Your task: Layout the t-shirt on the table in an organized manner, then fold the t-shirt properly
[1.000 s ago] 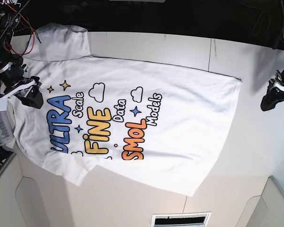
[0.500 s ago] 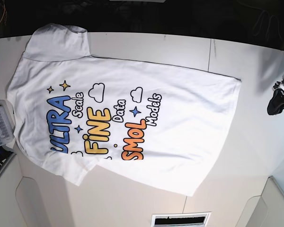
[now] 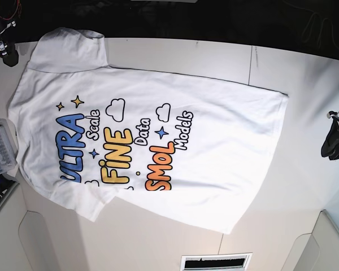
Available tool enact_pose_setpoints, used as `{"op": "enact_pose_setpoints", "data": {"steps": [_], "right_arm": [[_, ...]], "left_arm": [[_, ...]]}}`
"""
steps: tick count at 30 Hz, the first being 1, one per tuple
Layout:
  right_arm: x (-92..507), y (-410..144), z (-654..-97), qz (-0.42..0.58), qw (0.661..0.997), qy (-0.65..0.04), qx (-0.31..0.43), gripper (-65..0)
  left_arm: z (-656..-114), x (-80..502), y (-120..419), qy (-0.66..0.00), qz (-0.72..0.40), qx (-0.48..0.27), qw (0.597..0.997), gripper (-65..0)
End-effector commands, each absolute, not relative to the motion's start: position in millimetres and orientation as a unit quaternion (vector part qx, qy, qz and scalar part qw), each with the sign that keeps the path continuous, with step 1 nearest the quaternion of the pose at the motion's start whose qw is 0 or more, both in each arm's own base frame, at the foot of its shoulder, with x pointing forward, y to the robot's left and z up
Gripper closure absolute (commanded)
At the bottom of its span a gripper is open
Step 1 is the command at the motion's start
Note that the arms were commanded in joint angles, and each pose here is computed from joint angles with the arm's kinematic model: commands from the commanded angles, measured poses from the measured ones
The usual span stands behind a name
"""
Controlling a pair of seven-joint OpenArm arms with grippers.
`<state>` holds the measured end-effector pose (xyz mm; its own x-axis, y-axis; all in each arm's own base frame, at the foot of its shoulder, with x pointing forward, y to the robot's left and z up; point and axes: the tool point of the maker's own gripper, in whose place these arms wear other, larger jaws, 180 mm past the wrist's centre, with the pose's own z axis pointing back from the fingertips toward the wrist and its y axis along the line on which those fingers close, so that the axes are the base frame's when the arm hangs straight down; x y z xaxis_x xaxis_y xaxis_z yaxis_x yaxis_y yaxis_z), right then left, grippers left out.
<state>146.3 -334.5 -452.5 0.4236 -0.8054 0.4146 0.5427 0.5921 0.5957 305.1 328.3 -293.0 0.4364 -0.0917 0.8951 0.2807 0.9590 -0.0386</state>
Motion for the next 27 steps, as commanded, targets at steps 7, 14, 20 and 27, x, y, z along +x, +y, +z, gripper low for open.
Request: {"op": "enact_pose_setpoints", "data": {"steps": [7, 14, 20, 27], "right_arm": [[163, -300, -458, -0.351, 0.850, -0.327, 0.217, -23.6], [164, -289, -463, -0.336, 0.859, -0.315, 0.224, -20.0], [163, -285, -462, -0.308, 0.868, -0.318, 0.223, 0.0], [164, -285, -462, -0.310, 0.867, -0.319, 0.225, 0.0]], "left_arm": [[-267, 314, 348, -0.547, -0.105, -0.059, 0.828, -23.7], [-244, 311, 379, -0.571, -0.075, -0.024, 0.817, -23.7], [-261, 302, 414, -0.543, -0.007, 0.011, 0.840, -23.7], [-354, 257, 421, -0.425, 0.161, -0.061, 0.889, -23.7]]}}
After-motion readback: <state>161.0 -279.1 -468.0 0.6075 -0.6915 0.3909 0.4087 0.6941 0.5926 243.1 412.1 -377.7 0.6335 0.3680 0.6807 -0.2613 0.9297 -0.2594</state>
